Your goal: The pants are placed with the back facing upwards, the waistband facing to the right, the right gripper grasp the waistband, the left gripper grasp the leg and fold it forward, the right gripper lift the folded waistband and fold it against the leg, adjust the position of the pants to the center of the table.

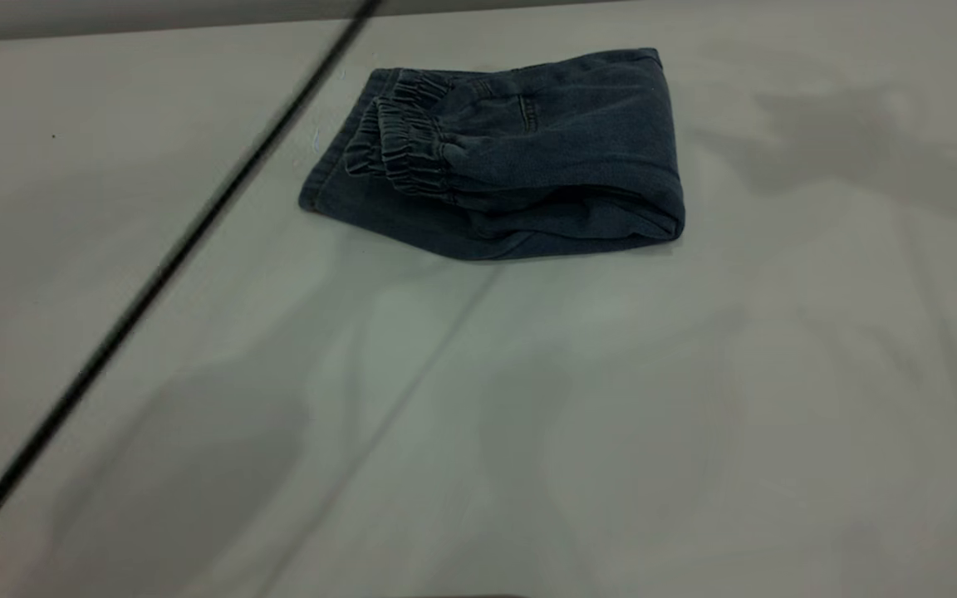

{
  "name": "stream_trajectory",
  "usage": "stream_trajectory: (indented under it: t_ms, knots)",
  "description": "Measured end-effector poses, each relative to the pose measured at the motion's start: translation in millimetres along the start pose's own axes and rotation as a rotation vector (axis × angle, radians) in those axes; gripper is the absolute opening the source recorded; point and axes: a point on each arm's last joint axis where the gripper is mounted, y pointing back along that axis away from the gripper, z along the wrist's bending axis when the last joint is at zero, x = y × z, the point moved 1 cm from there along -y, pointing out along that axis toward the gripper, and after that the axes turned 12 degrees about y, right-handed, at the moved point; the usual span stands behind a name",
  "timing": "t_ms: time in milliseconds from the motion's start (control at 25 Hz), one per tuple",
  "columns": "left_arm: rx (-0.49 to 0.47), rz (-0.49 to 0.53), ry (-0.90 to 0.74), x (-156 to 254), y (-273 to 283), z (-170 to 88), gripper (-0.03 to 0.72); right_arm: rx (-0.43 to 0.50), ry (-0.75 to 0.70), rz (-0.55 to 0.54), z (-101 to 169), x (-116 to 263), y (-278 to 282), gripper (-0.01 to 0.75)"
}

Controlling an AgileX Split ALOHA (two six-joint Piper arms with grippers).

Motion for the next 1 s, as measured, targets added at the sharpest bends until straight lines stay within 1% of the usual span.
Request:
stream_trajectory:
  t_ms: [160,280,400,480,640,760,920,1000]
  knots:
    - [0.014,-0.105,0.008,-22.1,56.0,0.4,0.504,0.012,0.050,-0.032,30.7,-21.0,41.5,0.594]
    - [0.026,-0.197,0.006,-36.5,107.4,1.4,0.504,0.009,0.093,-0.026,55.8,-29.3,72.7,0.594]
    - [0.034,-0.271,-0.003,-43.5,162.4,3.8,0.504,0.006,0.117,-0.017,81.6,-33.5,103.6,0.594]
    - [0.036,-0.297,-0.009,-42.1,195.1,5.9,0.504,-0.002,0.118,-0.006,98.5,-33.7,122.7,0.594]
    - [0.035,-0.292,-0.010,-24.7,247.5,11.4,0.504,-0.015,0.126,0.020,131.4,-29.7,159.6,0.594]
    - [0.031,-0.249,0.000,0.6,274.8,16.5,0.504,0.008,0.108,0.025,151.1,-25.3,184.2,0.594]
    - [0.029,-0.214,0.013,44.0,314.3,24.8,0.504,0.047,0.082,-0.022,175.3,-21.7,214.8,0.594]
    - [0.026,-0.195,0.014,71.8,331.9,29.7,0.504,0.069,0.083,-0.052,187.9,-18.8,230.6,0.594]
